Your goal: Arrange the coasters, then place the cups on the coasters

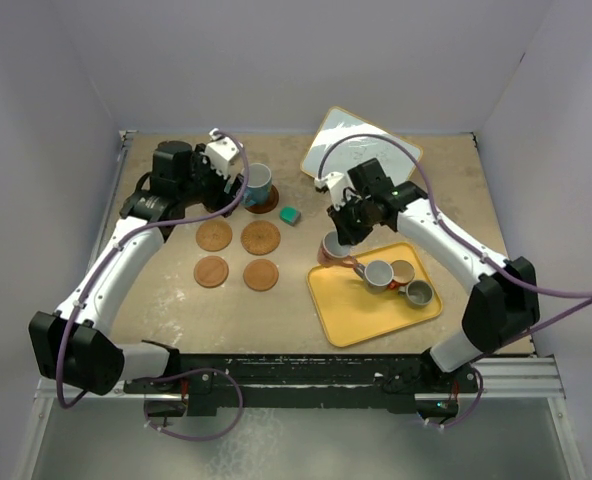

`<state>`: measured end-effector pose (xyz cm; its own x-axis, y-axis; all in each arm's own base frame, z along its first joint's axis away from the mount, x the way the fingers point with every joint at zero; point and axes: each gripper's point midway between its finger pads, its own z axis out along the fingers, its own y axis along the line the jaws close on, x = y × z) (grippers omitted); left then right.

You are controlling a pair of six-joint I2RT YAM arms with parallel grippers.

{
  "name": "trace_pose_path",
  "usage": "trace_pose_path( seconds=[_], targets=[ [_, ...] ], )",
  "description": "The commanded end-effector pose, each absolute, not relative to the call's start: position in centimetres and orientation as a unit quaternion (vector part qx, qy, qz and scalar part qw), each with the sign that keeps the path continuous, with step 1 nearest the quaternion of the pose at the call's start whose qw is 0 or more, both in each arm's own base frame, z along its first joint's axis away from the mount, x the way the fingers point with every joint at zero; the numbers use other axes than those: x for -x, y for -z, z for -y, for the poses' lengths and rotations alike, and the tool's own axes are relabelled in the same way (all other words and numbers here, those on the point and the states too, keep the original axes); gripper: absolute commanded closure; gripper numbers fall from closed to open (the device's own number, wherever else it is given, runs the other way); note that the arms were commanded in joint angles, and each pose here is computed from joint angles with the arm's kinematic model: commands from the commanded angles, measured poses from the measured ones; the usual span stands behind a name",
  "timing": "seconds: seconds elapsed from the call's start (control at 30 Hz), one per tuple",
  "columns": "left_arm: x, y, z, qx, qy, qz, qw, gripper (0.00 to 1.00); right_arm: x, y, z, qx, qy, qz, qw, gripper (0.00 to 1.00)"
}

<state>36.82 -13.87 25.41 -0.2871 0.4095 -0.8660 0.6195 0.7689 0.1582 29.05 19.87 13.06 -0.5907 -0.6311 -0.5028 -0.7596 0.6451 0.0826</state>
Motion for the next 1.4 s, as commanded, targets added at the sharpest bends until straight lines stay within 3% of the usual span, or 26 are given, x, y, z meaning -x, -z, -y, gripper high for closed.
trace_pose_path(
  seconds=[0.0,0.5,1.1,1.37],
  targets=[
    [-37.4,-28.3,17.3,-0.29,0.147,-0.776,0.54,0.26,-33.5,-20.3,-20.8,0.3,-0.132,-0.876,0.353,1.0],
    [-37.8,-32.8,27.7,-0.209,0.29,-0.759,0.545,0.24,-41.5,-28.9,-20.1,0.022,-0.101,-0.843,0.528,1.0],
    [-41.0,-31.5,34.3,-0.158,0.313,-0.776,0.524,0.21,-41.3,-29.7,-19.5,-0.071,-0.065,-0.837,0.539,1.0],
    [-41.8,-30.0,34.8,-0.152,0.292,-0.793,0.512,0.4,-40.6,-30.2,-20.4,-0.07,-0.07,-0.834,0.542,1.0]
  ],
)
